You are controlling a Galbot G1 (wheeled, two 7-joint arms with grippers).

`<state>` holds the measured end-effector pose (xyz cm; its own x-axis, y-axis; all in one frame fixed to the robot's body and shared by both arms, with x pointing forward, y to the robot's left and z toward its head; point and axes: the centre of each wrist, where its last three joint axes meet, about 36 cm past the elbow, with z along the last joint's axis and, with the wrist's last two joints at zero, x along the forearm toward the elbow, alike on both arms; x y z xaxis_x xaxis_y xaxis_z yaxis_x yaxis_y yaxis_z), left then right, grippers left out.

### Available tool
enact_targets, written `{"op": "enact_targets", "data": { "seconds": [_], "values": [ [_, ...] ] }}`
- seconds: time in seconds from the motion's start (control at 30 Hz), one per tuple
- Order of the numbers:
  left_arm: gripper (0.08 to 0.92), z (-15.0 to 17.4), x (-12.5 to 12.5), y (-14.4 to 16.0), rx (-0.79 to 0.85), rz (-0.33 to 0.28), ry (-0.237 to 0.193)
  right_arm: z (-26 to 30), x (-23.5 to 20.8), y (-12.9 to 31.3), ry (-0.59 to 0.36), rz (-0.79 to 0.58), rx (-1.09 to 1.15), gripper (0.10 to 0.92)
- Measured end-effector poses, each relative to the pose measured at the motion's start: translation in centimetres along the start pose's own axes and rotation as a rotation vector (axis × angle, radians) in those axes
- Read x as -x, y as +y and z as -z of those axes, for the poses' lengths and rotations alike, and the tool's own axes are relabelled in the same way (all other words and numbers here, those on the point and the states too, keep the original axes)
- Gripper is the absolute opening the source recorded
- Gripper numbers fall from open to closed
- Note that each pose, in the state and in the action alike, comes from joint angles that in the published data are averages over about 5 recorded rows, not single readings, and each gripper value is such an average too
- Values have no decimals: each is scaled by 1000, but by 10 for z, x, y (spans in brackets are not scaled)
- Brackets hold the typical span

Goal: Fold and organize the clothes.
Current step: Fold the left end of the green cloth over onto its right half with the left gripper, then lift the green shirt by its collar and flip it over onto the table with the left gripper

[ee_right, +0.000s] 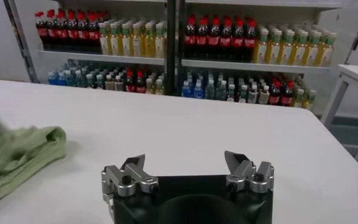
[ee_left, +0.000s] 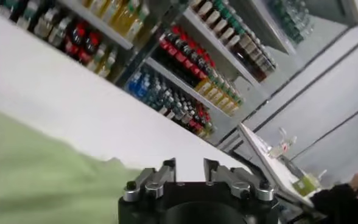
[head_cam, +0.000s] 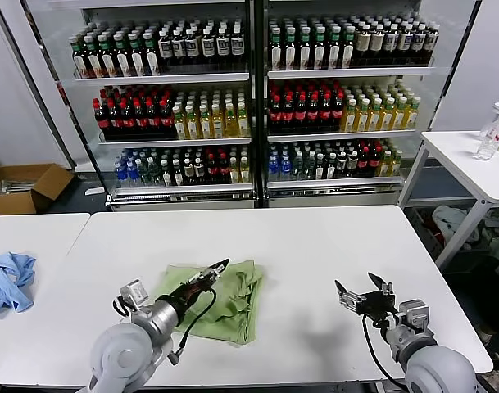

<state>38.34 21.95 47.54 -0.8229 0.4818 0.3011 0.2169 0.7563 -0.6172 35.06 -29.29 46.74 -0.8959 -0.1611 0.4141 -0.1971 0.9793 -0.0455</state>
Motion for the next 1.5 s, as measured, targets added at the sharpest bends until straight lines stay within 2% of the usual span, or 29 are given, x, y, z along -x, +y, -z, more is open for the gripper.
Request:
{"op": "enact_targets", "data": {
  "seconds": [0.13,0.23,0.33,0.5,0.73,0.83,1.07,1.5],
  "values": [
    [505,2,-7,3,110,61,-33,-1,4,1,1,2,3,823],
    [592,4,-14,17,182,149,-55,-2,6,1,2,4,4,823],
    [696,2,-19,37,233,245,-58,-3,7,0,4,3,5,823],
    [807,-7,-23,66,278,361,-25,-3,7,0,5,2,2,823],
    [820,-19,-20,89,299,432,45,-1,5,-3,2,-2,-6,823],
    [775,-21,-19,95,308,447,65,0,3,-3,0,-2,-8,823],
    [585,-20,-21,101,294,442,88,2,0,-3,-6,-2,-8,823],
    [213,-7,-19,119,79,314,83,5,-7,-4,-13,-8,-13,823]
  ]
}}
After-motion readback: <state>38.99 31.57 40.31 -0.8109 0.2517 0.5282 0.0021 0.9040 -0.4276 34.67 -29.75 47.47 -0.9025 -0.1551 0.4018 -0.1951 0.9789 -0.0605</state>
